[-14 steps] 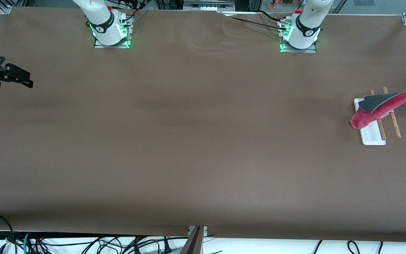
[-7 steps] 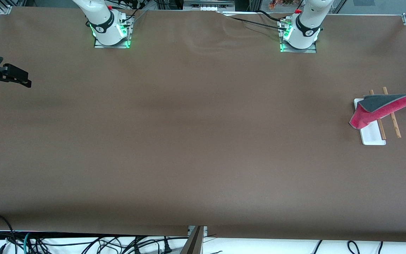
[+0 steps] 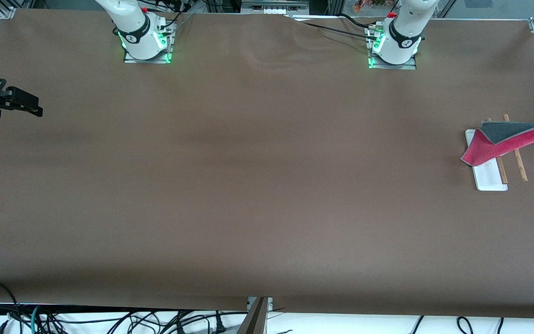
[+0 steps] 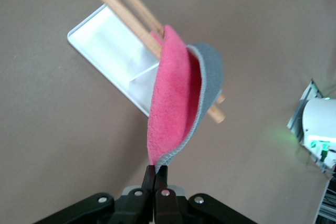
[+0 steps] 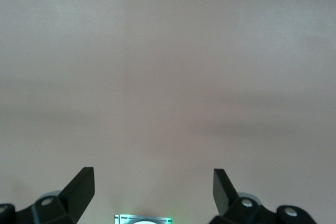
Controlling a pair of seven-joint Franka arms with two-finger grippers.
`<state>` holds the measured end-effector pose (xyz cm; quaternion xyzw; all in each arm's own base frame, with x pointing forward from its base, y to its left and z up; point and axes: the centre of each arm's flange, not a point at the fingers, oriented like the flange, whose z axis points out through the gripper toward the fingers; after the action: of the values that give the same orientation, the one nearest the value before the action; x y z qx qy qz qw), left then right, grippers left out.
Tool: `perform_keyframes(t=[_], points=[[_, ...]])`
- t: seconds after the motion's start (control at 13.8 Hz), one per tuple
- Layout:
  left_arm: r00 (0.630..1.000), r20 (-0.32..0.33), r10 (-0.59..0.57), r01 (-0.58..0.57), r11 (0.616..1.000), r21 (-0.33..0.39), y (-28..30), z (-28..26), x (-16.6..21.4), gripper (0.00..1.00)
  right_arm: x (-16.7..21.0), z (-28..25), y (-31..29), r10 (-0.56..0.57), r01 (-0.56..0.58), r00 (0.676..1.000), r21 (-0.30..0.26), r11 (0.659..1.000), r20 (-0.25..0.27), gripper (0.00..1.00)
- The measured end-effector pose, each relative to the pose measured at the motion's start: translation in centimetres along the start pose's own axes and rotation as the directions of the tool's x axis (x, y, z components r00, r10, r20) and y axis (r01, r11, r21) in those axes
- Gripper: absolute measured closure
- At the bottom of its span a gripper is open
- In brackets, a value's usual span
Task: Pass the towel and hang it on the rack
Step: 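Lower the towel over the wooden dowels with the left gripper, then open the left gripper and lift it off the towel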
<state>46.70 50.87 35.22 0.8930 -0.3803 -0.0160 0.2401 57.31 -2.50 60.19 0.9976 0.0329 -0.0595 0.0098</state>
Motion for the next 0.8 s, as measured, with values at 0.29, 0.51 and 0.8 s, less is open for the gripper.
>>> perform_keyframes(t=[0.29,0.51,0.8], points=[[1.0,-0.001,0.009,-0.009,1.0,-0.007,-0.5,0.8,-0.4,0.73,0.2,0.2,0.0,-0.006,0.006,1.0,0.0,1.0,0.001,0.0],[1.0,0.001,0.01,-0.01,1.0,0.004,-0.5,0.3,-0.4,0.43,0.2,0.3,0.0,-0.009,0.009,1.0,0.001,1.0,0.001,0.0],[1.0,0.007,-0.006,0.006,1.0,0.027,-0.5,-0.7,0.7,0.01,0.2,0.3,-0.1,-0.012,0.012,1.0,0.001,1.0,0.001,0.0]])
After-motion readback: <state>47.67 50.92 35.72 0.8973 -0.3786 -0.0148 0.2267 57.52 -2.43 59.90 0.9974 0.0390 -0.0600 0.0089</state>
